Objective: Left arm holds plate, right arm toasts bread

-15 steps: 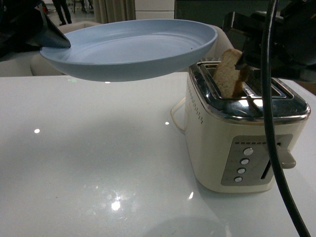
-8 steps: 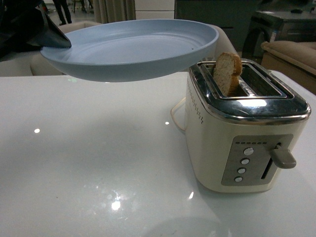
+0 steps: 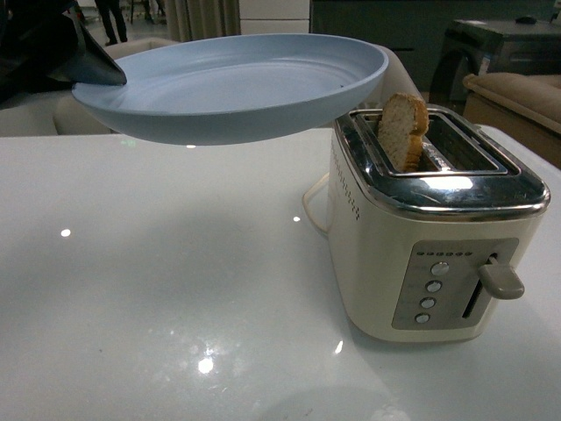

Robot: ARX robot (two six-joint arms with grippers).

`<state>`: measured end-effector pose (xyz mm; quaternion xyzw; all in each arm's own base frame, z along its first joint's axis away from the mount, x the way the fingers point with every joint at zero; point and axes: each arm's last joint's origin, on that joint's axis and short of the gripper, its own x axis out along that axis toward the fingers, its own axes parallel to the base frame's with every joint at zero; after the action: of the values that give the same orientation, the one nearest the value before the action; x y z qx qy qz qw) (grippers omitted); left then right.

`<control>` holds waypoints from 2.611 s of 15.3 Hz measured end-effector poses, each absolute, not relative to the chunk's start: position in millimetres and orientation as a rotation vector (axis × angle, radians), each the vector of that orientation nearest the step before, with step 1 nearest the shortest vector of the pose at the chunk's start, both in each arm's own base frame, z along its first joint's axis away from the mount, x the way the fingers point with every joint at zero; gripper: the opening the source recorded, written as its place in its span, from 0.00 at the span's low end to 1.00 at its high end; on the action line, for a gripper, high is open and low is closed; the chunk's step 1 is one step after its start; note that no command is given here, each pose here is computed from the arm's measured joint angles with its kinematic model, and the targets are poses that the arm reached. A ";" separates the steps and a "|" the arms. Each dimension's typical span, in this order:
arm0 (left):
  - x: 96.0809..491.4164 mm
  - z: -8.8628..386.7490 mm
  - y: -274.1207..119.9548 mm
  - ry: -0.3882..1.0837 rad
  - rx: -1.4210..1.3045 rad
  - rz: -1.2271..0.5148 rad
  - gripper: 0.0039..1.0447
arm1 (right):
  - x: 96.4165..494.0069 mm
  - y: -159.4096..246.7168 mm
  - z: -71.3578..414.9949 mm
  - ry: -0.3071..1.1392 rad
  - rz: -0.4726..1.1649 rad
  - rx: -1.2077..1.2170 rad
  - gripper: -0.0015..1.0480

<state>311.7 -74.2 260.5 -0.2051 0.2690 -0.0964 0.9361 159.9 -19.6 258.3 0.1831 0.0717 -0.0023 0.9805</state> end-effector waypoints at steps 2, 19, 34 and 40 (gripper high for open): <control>311.7 260.5 -74.2 0.550 -0.419 -0.197 0.02 | 143.5 -35.2 248.8 0.092 -0.071 0.337 0.94; 311.6 260.9 -74.2 0.547 -0.419 -0.198 0.02 | 108.1 0.0 177.5 -0.002 0.000 0.005 0.02; 311.4 261.1 -74.3 0.547 -0.419 -0.198 0.02 | 97.2 0.0 167.0 -0.005 -0.001 0.002 0.67; 311.4 261.1 -74.3 0.547 -0.419 -0.198 0.02 | 97.2 0.0 167.0 -0.005 -0.001 0.003 0.96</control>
<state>311.4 -74.3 261.1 -0.2052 0.2678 -0.0971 0.9363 97.2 0.0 167.0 0.0014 -0.0024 -0.0004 1.0000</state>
